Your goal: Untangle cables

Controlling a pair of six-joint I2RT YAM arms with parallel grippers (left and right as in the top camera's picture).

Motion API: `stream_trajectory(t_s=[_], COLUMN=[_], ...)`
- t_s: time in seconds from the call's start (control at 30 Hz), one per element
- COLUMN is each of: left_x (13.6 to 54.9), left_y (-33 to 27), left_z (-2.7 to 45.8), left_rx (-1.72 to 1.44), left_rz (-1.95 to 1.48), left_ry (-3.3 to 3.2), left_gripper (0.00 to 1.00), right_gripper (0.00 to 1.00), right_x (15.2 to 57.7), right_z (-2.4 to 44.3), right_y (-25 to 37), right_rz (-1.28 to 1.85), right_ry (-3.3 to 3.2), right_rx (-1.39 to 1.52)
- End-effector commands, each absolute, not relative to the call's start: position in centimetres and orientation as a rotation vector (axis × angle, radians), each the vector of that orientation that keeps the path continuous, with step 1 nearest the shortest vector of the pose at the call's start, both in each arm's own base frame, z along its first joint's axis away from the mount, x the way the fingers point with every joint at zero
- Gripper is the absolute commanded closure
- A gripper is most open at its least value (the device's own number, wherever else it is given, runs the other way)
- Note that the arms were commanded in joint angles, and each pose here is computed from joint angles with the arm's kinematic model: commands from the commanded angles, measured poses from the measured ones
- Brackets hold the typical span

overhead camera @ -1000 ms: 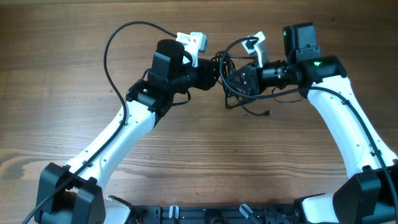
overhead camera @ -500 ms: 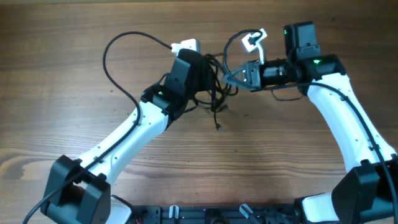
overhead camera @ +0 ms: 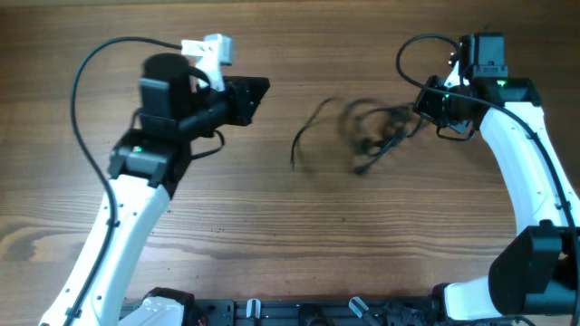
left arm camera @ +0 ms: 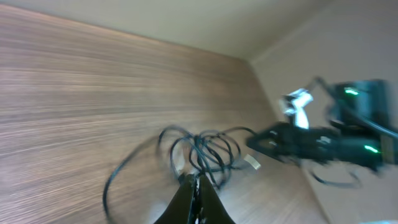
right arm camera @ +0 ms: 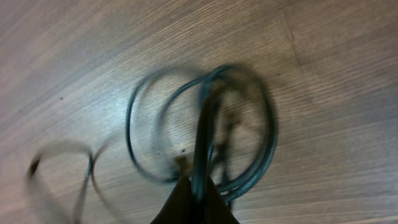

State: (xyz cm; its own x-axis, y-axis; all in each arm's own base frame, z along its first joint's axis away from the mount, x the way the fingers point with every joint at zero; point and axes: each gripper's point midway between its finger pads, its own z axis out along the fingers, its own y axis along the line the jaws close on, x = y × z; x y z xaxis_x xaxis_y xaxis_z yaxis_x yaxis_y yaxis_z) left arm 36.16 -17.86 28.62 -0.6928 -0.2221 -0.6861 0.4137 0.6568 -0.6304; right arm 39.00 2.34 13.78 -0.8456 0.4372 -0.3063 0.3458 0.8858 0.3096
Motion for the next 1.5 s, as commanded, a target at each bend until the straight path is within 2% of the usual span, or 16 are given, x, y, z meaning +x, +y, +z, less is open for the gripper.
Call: stream_trajectory(t_s=[0.0, 0.1, 0.17, 0.27, 0.3, 0.33, 0.5, 0.57, 0.67, 0.73, 0.83, 0.93, 1.17, 1.4, 1.43, 1.47], left_x=[33.7, 34.6, 35.8, 37.0, 37.2, 37.2, 37.4, 37.7, 38.1, 38.3, 37.6, 37.0, 34.9, 35.3, 35.6, 36.0], left_y=[-18.3, -17.5, -16.0, -14.2, -13.9, -13.8, -13.8, -13.9, -16.5, -18.9, -25.2, -25.9, -25.1, -25.5, -25.7, -25.7], left_z=[30.2, 29.4, 27.8, 26.6, 26.4, 26.3, 25.9, 25.1, 22.2, 21.0, 17.8, 12.8, 7.9, 3.3, 3.4, 3.6], left_rx=[0.356, 0.289, 0.166, 0.062, 0.045, 0.040, 0.036, -0.024, -0.053, -0.030, 0.080, -0.049, -0.150, -0.155, -0.153, -0.149], left_rz=[-1.260, -1.190, -1.059, -0.923, -0.896, -0.889, -0.890, -0.917, -0.985, -1.030, -1.090, -0.842, -0.526, -0.477, -0.487, -0.497], left_ry=[2.026, 2.061, 2.127, 2.166, 2.171, 2.172, 2.183, 2.215, 2.300, 2.326, 2.379, 2.518, 2.649, 2.713, 2.699, 2.682], left_gripper=[0.96, 0.96, 0.96, 0.96, 0.96, 0.96, 0.96, 0.96, 0.95, 0.88, 0.57, 0.55, 0.62, 0.70, 0.75, 0.96], right_gripper=[0.96, 0.96, 0.96, 0.94, 0.90, 0.76, 0.41, 0.41, 0.35, 0.32, 0.27, 0.22, 0.21, 0.20, 0.19, 0.18], right_x=[38.8, 37.2, 35.5, 32.3, 31.5, 31.3, 33.8, 35.5, 37.6, 38.4, 39.1, 39.0, 38.4, 37.1, 37.0, 36.8], right_z=[14.6, 15.3, 17.0, 17.2, 17.1, 17.0, 15.9, 14.6, 14.8, 15.0, 15.0, 14.8, 14.4, 15.7, 15.8, 15.8], right_y=[6.8, 9.8, 14.2, 19.9, 21.5, 22.1, 19.3, 15.6, 12.9, 11.8, 9.2, 8.1, 8.4, 13.0, 13.7, 14.2], right_rz=[0.601, 0.807, 1.042, 1.104, 1.106, 1.085, 0.889, 0.692, 0.652, 0.649, 0.628, 0.608, 0.617, 0.845, 0.850, 0.854], right_ry=[2.698, 2.709, 2.633, 2.601, 2.594, 2.599, 2.715, 2.794, 2.738, 2.714, 2.695, 2.700, 2.722, 2.684, 2.682, 2.684], right_rx=[0.173, 0.035, -0.235, -0.569, -0.639, -0.658, -0.351, -0.005, 0.154, 0.204, 0.289, 0.281, 0.242, -0.064, -0.091, -0.110])
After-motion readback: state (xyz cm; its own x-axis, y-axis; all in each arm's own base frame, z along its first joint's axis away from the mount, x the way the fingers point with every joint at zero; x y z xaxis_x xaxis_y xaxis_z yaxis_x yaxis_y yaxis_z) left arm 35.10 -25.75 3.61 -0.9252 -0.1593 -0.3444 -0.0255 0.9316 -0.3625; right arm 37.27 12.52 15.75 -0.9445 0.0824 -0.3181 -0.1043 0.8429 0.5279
